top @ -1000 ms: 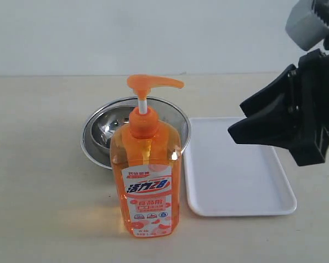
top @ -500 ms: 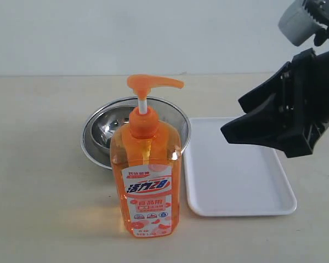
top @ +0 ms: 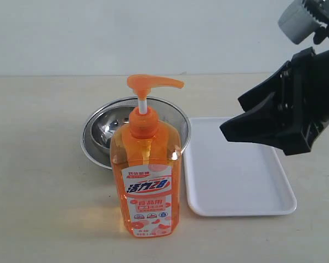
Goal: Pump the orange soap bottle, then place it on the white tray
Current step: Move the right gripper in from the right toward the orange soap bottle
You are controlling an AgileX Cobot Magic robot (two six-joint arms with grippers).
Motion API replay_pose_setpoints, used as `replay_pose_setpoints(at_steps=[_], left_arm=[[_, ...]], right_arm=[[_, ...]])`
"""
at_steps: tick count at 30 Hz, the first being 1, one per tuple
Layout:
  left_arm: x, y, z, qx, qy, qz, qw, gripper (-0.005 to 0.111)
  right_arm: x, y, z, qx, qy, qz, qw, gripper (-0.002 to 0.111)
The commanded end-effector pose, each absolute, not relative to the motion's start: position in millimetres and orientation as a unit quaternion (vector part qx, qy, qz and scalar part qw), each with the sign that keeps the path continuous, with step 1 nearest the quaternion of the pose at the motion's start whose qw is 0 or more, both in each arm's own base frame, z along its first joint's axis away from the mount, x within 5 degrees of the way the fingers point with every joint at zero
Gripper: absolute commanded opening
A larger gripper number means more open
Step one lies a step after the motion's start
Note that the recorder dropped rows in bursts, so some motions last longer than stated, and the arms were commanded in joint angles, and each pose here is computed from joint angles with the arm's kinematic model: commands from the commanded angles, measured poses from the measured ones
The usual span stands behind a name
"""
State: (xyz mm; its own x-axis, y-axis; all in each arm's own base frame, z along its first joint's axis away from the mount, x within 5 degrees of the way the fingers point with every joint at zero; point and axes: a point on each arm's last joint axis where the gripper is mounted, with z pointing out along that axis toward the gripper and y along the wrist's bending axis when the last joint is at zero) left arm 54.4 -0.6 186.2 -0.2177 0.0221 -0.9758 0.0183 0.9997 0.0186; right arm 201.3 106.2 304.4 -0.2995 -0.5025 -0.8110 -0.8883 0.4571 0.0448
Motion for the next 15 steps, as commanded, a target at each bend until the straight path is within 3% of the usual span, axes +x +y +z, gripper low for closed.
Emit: replay_pose_setpoints(at_steps=[1,15], left_arm=[[54.3,-0.7,185.4,0.01,0.78,-0.001,0.625,0.005],[54.6,-0.5,186.8,0.012,0.775,0.002,0.631,0.005]], right_arm=[[201.9,107.1,306.4,-0.452,0.764,0.255,0.384,0.061],[203.9,106.4,306.8,-0.447,0.765,0.247,0.391,0.061]])
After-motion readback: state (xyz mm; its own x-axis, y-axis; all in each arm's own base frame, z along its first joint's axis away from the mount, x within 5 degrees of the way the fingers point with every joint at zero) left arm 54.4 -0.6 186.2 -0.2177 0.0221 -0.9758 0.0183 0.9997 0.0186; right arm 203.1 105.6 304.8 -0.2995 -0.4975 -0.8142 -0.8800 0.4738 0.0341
